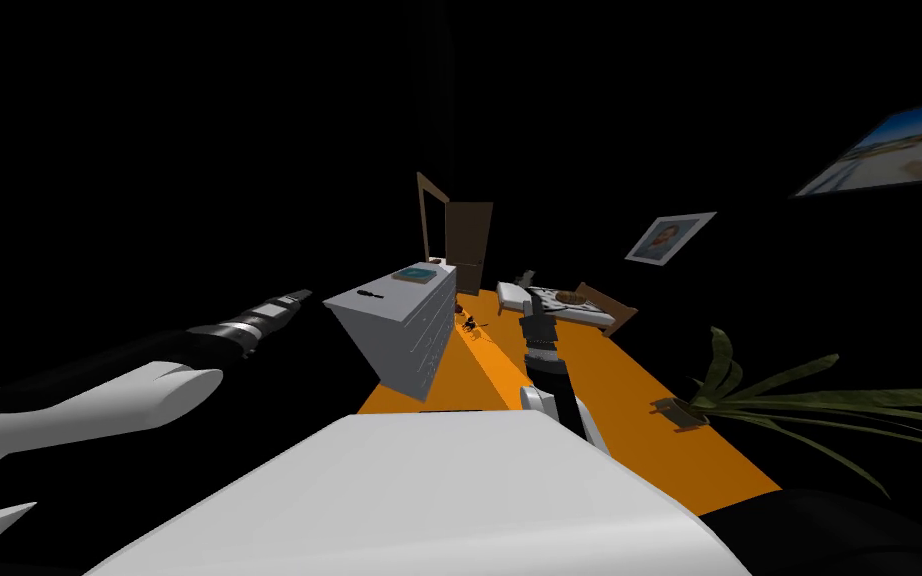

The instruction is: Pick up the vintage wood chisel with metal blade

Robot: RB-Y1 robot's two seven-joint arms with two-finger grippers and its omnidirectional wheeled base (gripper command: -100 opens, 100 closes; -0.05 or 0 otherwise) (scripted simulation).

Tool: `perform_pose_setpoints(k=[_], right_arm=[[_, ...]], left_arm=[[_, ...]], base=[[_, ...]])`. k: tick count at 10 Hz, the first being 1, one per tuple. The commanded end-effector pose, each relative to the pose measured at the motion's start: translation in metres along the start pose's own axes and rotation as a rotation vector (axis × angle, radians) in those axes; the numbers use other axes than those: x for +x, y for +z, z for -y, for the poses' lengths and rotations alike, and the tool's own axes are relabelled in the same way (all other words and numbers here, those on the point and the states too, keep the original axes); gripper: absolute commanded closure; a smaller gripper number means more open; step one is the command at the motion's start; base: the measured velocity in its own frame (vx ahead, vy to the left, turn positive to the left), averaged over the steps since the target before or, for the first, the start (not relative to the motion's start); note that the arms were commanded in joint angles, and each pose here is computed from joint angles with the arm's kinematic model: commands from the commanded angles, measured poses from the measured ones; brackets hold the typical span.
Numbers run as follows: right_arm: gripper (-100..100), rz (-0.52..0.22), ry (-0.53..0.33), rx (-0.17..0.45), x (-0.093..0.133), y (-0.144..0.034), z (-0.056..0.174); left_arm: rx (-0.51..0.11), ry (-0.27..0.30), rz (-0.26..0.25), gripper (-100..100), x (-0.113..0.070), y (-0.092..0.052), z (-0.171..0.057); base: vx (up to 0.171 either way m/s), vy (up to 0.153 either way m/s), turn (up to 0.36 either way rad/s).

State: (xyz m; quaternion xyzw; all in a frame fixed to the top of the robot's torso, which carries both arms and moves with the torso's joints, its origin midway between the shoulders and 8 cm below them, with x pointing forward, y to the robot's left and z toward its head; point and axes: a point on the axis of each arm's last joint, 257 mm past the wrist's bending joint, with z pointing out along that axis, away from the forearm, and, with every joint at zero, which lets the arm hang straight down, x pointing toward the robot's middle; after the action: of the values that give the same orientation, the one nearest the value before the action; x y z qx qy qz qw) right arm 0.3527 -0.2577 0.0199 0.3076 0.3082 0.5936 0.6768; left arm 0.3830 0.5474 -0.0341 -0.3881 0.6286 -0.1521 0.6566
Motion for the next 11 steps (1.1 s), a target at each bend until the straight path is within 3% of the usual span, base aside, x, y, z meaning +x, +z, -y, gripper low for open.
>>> perform_pose_setpoints(k=[1,2,3,5,6,8,9,11], right_arm=[[0,0.000,0.000,0.000,0.000,0.000,0.000],[0,0.000,0.000,0.000,0.000,0.000,0.000],[0,0.000,0.000,0.000,0.000,0.000,0.000],[0,0.000,0.000,0.000,0.000,0.000,0.000],[0,0.000,0.000,0.000,0.000,0.000,0.000],[0,0.000,0.000,0.000,0.000,0.000,0.000],[0,0.000,0.000,0.000,0.000,0.000,0.000],[0,0.000,0.000,0.000,0.000,0.000,0.000]], left_arm=[[-0.039,0.009,-0.012,-100,-0.003,0.001,-0.008],[-0.055,0.009,-0.018,-100,-0.001,0.001,-0.012],[-0.080,0.024,-0.021,-100,-0.013,0.002,-0.016],[-0.116,0.024,-0.036,-100,-0.009,0.001,-0.025],[-0.145,0.036,-0.040,-100,-0.020,0.001,-0.030],[-0.180,0.036,-0.054,-100,-0.016,-0.001,-0.039],[-0.212,0.044,-0.059,-100,-0.026,-0.001,-0.044],[-0.244,0.044,-0.073,-100,-0.023,-0.003,-0.053]], base=[[0.026,-0.044,-0.067],[0.006,-0.018,0.001],[0.026,-0.035,-0.112],[0.019,-0.027,-0.031],[0.031,-0.035,-0.134],[0.031,-0.024,-0.028],[0.038,-0.028,-0.147],[0.033,-0.015,-0.034]])
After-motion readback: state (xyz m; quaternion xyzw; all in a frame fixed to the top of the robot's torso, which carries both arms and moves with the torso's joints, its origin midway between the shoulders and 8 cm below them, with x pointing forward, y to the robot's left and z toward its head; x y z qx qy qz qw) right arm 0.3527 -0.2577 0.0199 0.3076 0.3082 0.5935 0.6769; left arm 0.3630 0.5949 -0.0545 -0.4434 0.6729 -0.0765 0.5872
